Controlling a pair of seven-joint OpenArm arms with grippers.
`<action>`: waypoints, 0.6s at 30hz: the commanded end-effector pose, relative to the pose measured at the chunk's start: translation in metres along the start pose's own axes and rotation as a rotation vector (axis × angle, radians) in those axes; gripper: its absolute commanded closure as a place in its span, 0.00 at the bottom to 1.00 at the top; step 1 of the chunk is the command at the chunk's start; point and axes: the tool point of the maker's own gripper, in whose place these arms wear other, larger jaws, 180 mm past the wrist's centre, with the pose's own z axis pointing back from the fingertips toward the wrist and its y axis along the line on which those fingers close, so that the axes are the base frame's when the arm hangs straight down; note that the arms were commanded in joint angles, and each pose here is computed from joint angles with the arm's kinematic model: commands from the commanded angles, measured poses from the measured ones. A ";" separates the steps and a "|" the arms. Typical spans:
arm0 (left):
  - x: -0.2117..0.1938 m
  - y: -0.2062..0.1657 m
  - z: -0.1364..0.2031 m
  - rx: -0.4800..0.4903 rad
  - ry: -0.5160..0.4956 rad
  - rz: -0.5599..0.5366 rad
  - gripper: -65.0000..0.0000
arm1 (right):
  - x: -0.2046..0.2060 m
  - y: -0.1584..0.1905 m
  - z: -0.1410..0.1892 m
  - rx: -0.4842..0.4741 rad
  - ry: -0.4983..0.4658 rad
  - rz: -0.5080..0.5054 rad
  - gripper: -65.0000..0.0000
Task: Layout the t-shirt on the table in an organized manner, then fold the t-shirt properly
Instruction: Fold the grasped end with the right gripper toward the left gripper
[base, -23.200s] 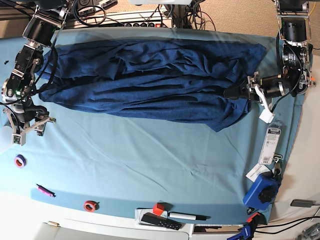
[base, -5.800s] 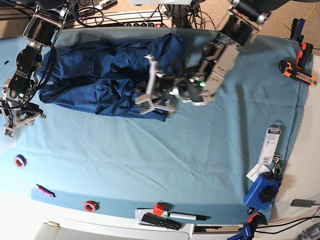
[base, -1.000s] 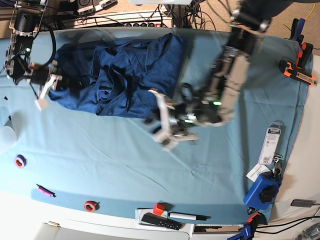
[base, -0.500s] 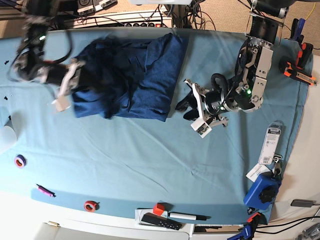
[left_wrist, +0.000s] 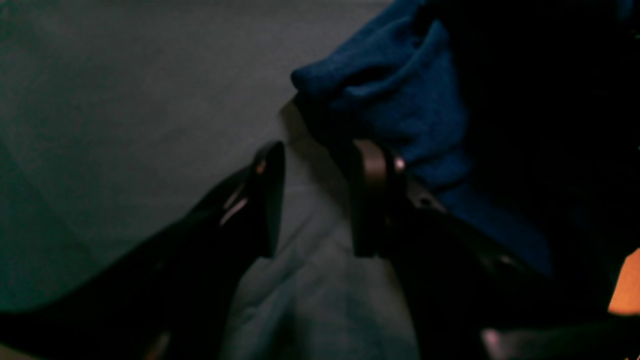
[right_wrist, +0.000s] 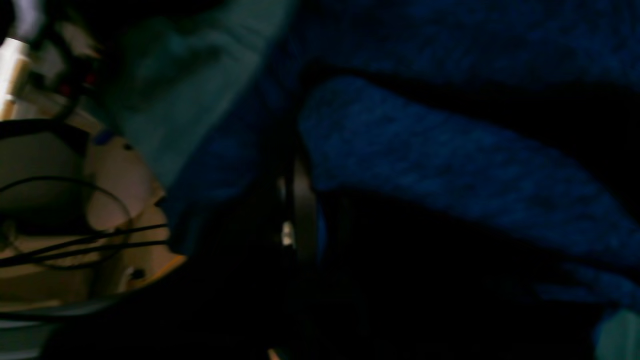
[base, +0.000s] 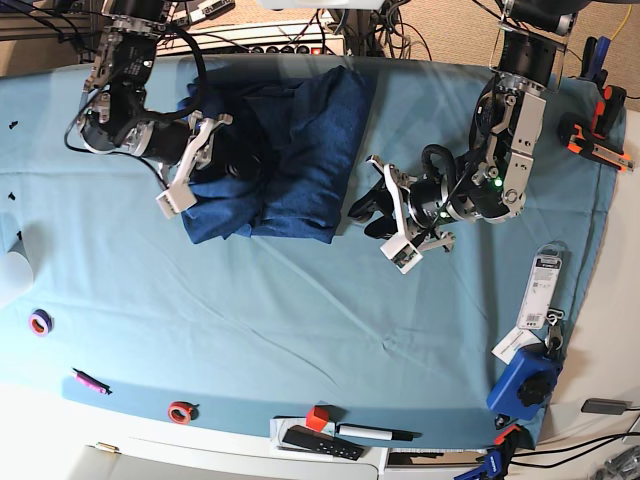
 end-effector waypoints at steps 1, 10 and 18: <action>0.018 0.001 0.004 -0.004 -0.056 -0.017 0.65 | 0.013 0.000 0.003 -0.006 -0.039 0.024 1.00; 0.019 0.001 0.004 -0.004 -0.057 -0.017 0.65 | 0.011 -0.001 0.003 -0.015 -0.030 0.027 1.00; 0.019 0.001 0.004 -0.004 -0.057 -0.018 0.65 | 0.016 0.002 -0.011 -0.027 -0.003 0.073 1.00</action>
